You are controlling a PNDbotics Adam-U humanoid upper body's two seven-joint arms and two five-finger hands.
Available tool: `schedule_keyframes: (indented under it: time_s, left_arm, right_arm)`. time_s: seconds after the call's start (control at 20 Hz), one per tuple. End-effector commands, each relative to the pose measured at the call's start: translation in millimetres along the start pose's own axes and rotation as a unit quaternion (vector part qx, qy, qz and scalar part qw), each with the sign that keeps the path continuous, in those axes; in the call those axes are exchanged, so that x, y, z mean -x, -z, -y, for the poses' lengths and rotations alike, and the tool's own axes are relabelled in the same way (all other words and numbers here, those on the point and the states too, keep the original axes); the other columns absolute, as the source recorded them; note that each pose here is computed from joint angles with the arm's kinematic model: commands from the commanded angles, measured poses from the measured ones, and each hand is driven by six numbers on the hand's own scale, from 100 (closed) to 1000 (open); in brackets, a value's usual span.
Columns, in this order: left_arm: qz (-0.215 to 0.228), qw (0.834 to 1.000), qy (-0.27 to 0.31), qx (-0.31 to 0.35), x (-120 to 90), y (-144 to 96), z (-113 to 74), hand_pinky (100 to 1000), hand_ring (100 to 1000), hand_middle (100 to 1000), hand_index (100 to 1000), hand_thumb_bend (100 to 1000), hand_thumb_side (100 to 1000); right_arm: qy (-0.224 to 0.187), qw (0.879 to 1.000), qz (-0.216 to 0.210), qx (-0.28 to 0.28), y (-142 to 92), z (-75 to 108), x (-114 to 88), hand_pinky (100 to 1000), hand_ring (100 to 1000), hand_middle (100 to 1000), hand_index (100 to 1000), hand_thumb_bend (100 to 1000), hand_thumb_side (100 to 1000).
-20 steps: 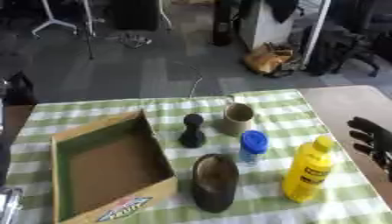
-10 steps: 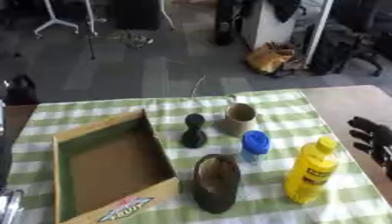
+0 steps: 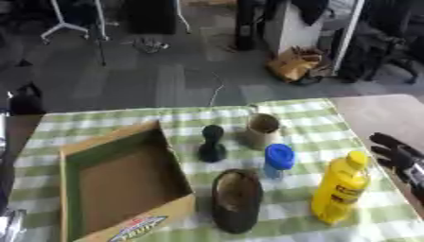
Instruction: Pick up objects on the table and place them in the box.
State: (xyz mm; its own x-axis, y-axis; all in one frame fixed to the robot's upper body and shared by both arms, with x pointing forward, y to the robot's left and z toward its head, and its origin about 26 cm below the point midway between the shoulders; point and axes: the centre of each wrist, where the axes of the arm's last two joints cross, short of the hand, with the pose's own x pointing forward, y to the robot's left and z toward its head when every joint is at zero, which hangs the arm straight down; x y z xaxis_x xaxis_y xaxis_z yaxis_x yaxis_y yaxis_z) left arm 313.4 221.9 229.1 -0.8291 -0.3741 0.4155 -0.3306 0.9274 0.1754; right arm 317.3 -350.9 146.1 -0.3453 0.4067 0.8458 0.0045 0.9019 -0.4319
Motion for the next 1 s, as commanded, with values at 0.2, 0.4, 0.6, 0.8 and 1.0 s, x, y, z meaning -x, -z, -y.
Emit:
schedule_keyframes:
  time_s: [0.2,0.4,0.6,0.8,1.0]
  left_arm:
    - [0.013,1.000,-0.009,0.000,-7,6,0.0,862,914,839,746,100,1000]
    - [0.014,1.000,-0.009,-0.001,-7,6,-0.1,862,914,839,746,100,1000]
    - [0.013,1.000,-0.009,-0.001,-7,6,-0.3,861,913,839,746,100,1000]
    - [0.013,1.000,-0.011,-0.001,-7,5,0.3,861,913,839,746,100,1000]
    - [0.011,1.000,-0.012,-0.001,-6,4,0.3,860,912,840,746,100,1000]
  right_arm:
    - [-0.016,1.000,0.021,0.007,7,4.5,0,1000,1000,993,1000,787,941]
    - [-0.021,0.999,0.022,0.010,8,4.3,1,1000,1000,990,1000,789,940]
    - [-0.029,0.999,0.027,0.007,8,3.1,-1,999,1000,988,1000,791,938]
    - [-0.035,0.999,0.036,-0.011,7,-3.8,-6,998,1000,986,1000,792,936]
    - [-0.042,0.998,0.038,-0.021,7,-8.1,-6,1000,1000,987,1000,811,925]
